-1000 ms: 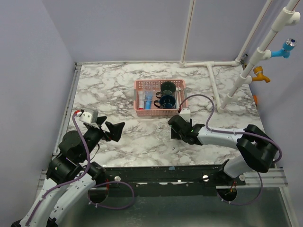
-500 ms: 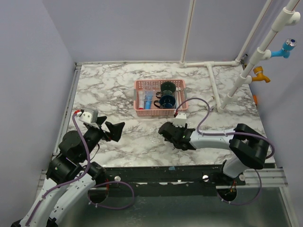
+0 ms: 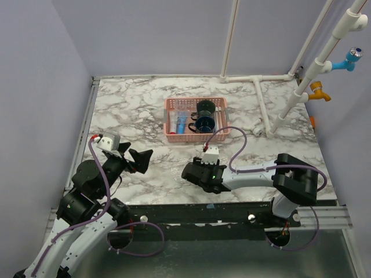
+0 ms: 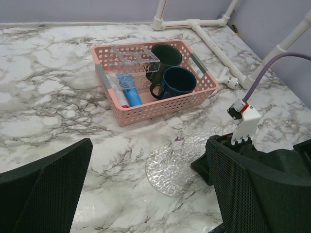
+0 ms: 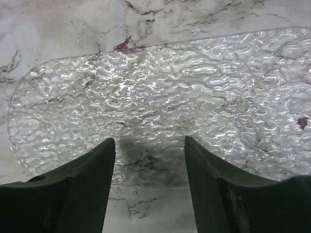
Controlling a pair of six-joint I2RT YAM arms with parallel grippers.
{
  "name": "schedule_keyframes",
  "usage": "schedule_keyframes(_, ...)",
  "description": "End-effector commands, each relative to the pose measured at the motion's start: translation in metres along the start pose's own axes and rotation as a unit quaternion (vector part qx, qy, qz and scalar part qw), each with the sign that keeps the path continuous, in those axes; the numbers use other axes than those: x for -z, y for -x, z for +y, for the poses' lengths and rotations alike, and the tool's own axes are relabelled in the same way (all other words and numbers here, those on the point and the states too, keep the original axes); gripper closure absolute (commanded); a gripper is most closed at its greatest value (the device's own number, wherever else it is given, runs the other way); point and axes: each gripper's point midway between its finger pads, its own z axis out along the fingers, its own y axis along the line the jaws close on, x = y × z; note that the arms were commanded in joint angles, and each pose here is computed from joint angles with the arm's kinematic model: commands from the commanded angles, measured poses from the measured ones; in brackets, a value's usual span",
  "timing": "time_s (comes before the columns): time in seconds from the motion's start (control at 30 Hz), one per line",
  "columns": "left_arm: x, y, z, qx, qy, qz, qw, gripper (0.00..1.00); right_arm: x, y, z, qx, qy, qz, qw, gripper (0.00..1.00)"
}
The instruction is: Prepare toiletry sets of a toothbrush and toothpaste on the tray
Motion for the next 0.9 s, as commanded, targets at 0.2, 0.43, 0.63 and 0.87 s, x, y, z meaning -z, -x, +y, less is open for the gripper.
schedule_keyframes(0.2,-0.002,-0.003,-0.001,0.004,-0.002,0.009,1.0,0.01,0.021,-0.101,-0.026,0.012,-0.036,0.161,0.986,0.38)
schedule_keyframes(0.43,-0.003,-0.005,-0.001,0.004,-0.001,0.012,1.0,0.01,0.026,-0.086,-0.018,0.014,-0.038,0.135,0.99,0.38)
schedule_keyframes(0.63,-0.004,-0.007,0.0,0.004,0.001,0.018,1.0,0.01,0.038,-0.04,-0.004,0.025,-0.025,0.075,0.997,0.36)
schedule_keyframes(0.87,-0.006,-0.008,0.001,0.004,0.005,0.02,1.0,0.01,0.046,0.015,0.015,0.044,-0.008,0.031,0.999,0.34)
